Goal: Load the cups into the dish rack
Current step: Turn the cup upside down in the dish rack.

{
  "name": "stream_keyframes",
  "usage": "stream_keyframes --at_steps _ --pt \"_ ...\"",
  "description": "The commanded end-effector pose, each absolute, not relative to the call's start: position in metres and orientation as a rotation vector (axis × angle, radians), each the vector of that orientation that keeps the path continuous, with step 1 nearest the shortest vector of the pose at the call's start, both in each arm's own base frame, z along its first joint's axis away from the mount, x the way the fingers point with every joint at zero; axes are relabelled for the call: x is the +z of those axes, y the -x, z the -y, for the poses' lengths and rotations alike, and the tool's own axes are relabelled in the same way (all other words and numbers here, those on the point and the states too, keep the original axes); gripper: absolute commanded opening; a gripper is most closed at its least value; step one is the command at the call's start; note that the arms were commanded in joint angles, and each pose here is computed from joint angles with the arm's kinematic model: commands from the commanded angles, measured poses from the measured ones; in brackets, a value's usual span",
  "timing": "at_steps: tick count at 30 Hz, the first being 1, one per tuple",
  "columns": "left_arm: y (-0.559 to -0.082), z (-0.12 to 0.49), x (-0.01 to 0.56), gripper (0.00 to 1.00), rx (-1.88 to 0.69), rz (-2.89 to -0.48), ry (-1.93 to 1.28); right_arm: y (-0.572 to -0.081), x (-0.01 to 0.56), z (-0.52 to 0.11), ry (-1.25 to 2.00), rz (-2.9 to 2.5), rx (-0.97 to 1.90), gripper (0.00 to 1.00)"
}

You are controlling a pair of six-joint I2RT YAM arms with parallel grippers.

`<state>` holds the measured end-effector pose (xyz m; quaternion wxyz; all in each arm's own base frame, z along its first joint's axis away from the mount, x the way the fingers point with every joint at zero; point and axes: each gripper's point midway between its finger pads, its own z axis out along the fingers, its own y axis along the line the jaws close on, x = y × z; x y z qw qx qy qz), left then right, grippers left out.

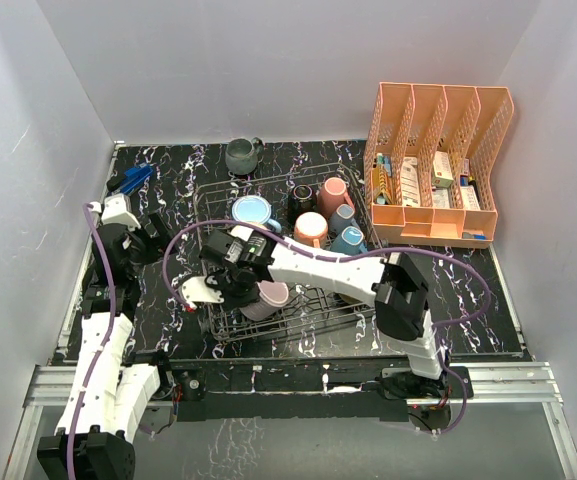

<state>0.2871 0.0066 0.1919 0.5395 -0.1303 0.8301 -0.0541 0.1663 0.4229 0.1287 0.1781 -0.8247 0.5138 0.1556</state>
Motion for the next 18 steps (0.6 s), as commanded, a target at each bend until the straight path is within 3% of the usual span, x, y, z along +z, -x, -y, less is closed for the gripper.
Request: stream_keyframes --at_steps 1,6,18 --pt "-0.286 -0.017 0.204 0.97 -0.074 -1.922 0.328 -0.185 0.156 -0.443 2.235 -1.415 0.358 0.08" --pt "-0.284 -0.020 0.207 0.97 -0.057 -1.907 0.338 -0.186 0.147 -0.449 2.236 -1.442 0.352 0.10" --pt "-0.282 -0.022 0.210 0.97 -0.041 -1.892 0.346 -0.178 0.128 -0.459 2.247 -1.506 0.425 0.30"
